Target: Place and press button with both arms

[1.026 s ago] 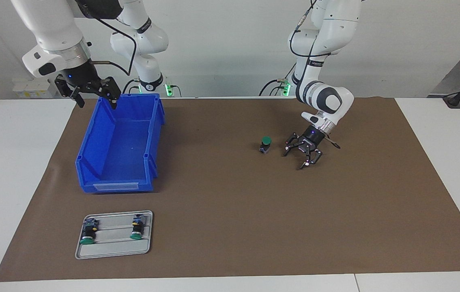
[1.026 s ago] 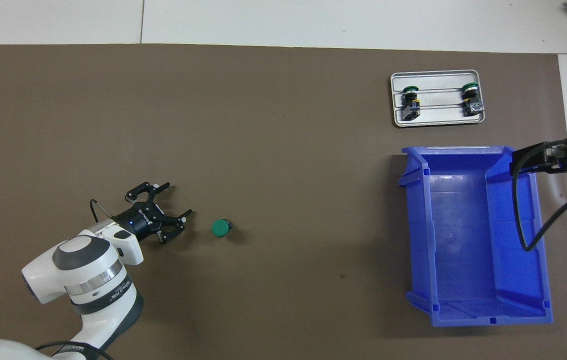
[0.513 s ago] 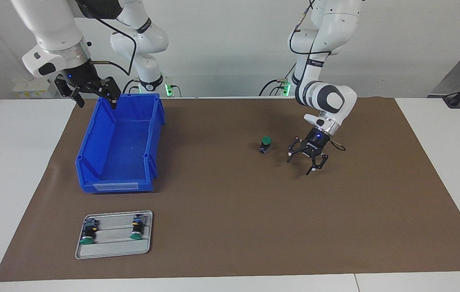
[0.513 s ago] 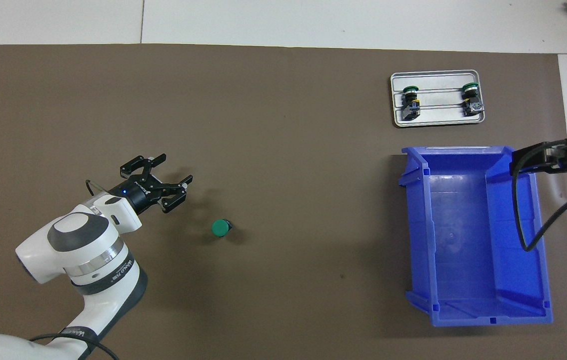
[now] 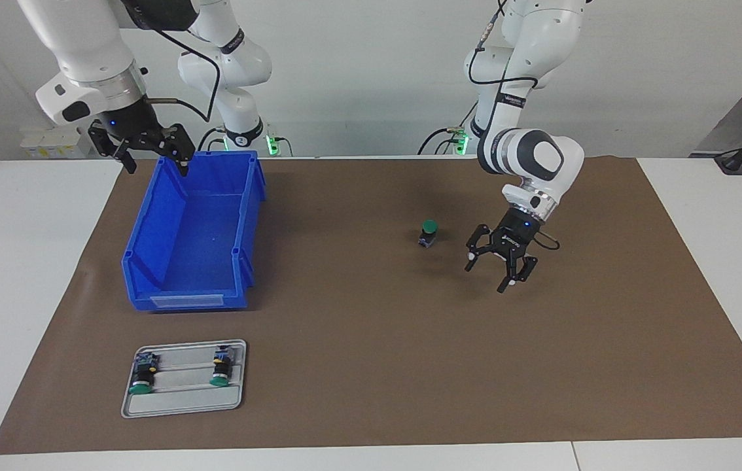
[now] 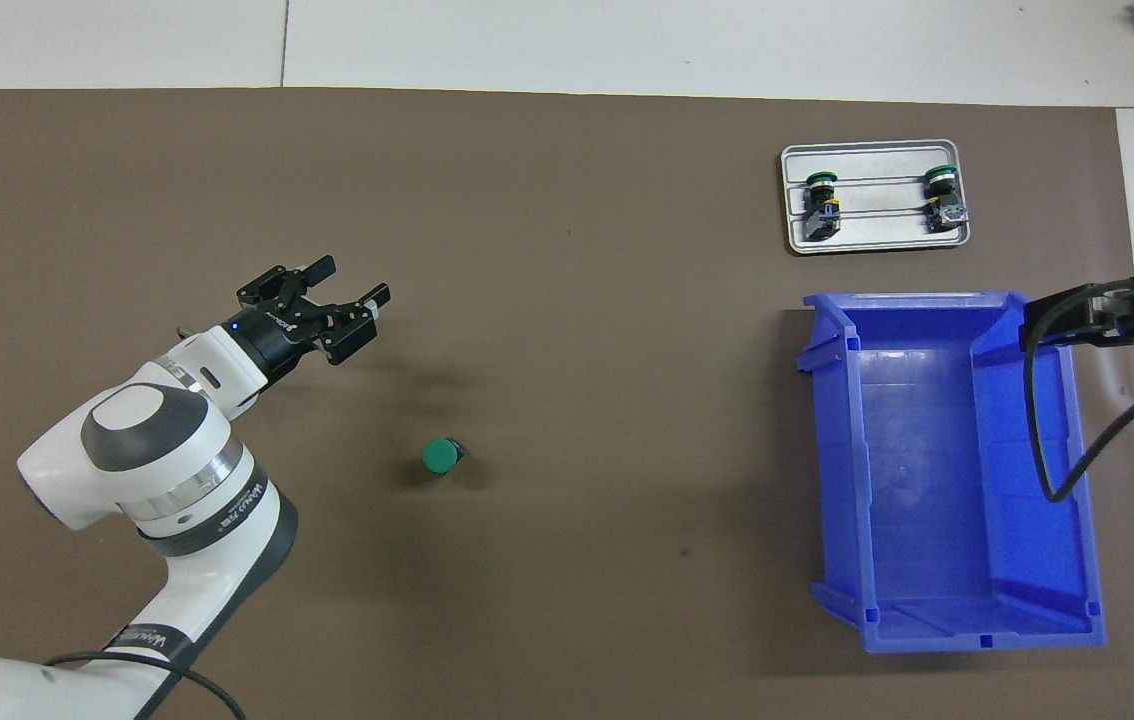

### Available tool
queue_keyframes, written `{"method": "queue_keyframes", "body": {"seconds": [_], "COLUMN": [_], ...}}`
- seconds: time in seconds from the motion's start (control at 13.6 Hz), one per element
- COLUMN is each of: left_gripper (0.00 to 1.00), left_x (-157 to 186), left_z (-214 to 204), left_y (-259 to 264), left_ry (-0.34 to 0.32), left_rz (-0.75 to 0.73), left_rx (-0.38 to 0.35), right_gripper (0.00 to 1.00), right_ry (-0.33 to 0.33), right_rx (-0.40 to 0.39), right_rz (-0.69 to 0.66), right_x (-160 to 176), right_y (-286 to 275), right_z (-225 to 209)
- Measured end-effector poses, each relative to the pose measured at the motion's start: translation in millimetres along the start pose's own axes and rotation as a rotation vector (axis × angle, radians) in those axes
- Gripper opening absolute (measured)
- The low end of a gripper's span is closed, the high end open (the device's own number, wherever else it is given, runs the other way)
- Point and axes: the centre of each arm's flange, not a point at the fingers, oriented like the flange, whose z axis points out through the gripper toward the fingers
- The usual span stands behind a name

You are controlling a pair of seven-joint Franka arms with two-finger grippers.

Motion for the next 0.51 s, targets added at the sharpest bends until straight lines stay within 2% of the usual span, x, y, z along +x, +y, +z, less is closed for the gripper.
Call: {"method": "queue_keyframes", "body": {"seconds": [0.51], "left_gripper": [0.88], "left_x": [76], "left_z": [-2], "left_y": [0], "left_ry": [0.131], "left_rz": [-0.447], "left_rx": [-0.033], "right_gripper": [1.0], "right_ry": [0.0], "right_rx": [0.0], "right_rz": [0.0], "right_x": [0], "right_y": [0], "right_z": [0]}}
